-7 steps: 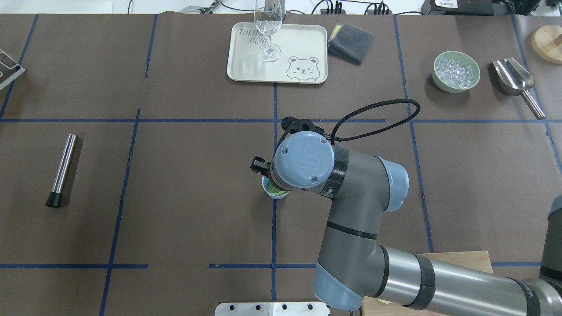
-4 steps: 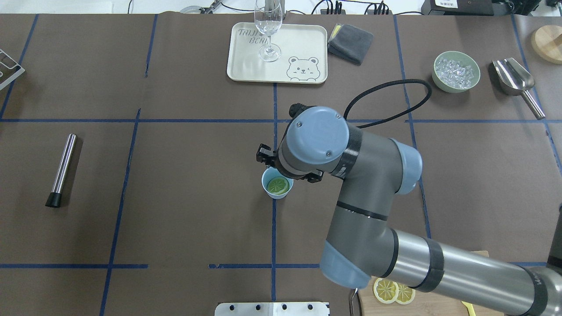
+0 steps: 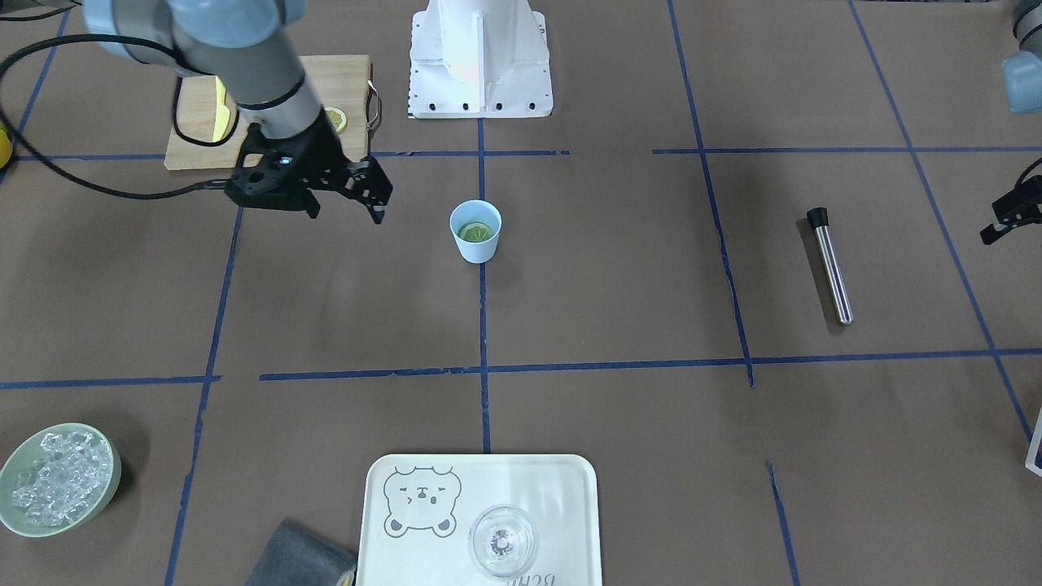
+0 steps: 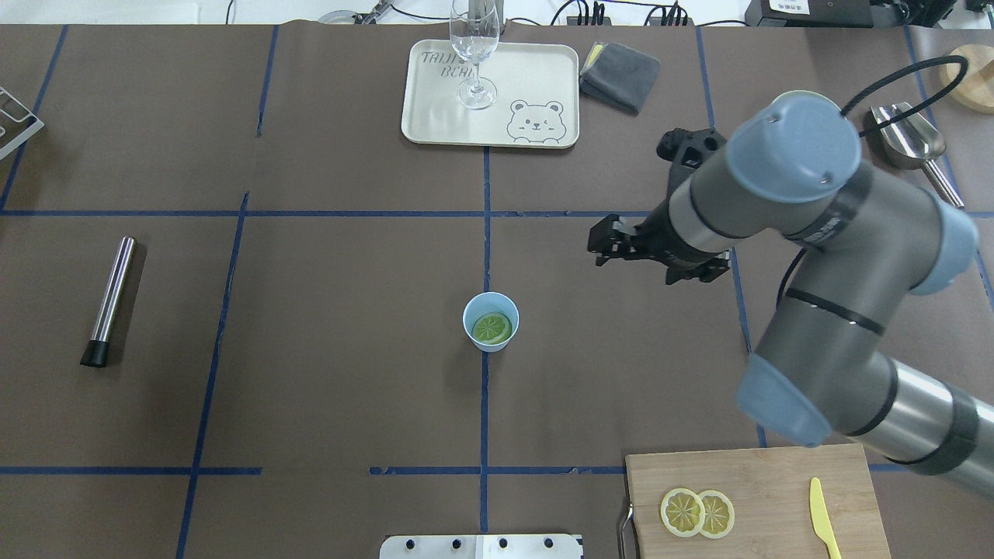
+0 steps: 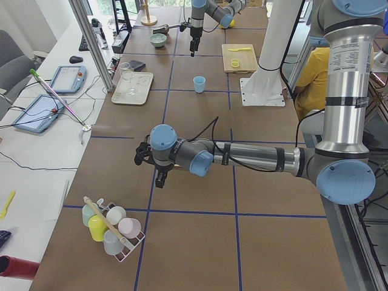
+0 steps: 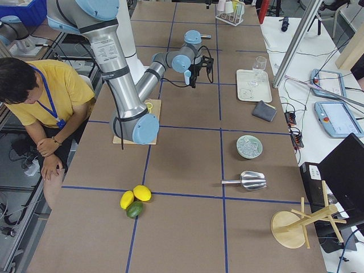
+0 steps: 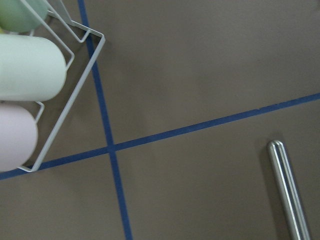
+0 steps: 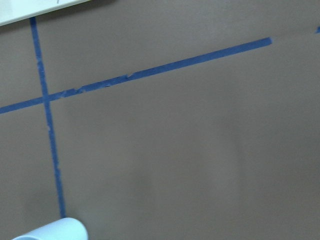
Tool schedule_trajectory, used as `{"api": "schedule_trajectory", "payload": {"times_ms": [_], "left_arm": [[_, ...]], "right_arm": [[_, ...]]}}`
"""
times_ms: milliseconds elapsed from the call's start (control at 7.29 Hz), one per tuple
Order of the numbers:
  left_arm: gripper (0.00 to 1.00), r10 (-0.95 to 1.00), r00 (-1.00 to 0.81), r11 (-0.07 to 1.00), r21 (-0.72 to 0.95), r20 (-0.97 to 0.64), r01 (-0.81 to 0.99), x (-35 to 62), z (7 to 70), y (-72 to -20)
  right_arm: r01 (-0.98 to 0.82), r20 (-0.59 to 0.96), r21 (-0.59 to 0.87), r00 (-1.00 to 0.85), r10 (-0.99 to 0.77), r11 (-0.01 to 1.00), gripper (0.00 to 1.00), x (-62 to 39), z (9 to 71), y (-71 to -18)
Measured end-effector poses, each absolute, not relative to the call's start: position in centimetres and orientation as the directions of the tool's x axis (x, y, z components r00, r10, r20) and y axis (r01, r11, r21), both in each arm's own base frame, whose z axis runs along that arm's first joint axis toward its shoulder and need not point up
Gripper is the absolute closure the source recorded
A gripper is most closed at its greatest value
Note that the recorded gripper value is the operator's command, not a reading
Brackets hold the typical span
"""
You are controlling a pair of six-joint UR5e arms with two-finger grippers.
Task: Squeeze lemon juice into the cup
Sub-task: 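Move the right gripper toward the glass bowl while the left gripper reaches the metal rod, then grasp the metal rod with the left gripper and lift it upright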
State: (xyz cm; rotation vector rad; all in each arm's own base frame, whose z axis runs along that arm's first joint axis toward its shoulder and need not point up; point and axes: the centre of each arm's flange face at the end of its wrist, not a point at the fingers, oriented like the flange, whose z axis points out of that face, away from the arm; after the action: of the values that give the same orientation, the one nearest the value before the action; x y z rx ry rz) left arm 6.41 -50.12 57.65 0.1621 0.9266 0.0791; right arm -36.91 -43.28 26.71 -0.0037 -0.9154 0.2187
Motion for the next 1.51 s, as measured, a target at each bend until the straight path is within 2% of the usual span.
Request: {"api": "schedule_trajectory", "payload": {"times_ms": [274,549,1235,1509], "left_arm": [[0.03,0.07,0.593,0.997,0.083,-0.802,-0.005,13.2,56.6,-49.5],[0.03,0.067,0.611,0.998,0.066,-0.789,-0.024,18.0,55.9,-49.3],[0.07,0.1,0.698,0.994,0.099,-0.71,-0.041,24.3,57.7,-51.7],[0.13,0.109,0.701,0.994,0.097,-0.705,-0.057,25.6,58.0,-51.9]], "right_arm": [[-0.124,0.758,-0.029,0.644,0.103,0.992,0.0,-30.6,32.6,-44.5],[-0.086,0.738,0.019,0.673,0.044,0.996,0.0,-28.4,36.4,-45.0],[-0.077,0.742,0.026,0.669,0.032,0.997,0.0,-28.0,37.5,-45.1],[-0.068,0.748,0.016,0.663,0.033,0.998,0.0,-28.1,37.4,-44.9]]}}
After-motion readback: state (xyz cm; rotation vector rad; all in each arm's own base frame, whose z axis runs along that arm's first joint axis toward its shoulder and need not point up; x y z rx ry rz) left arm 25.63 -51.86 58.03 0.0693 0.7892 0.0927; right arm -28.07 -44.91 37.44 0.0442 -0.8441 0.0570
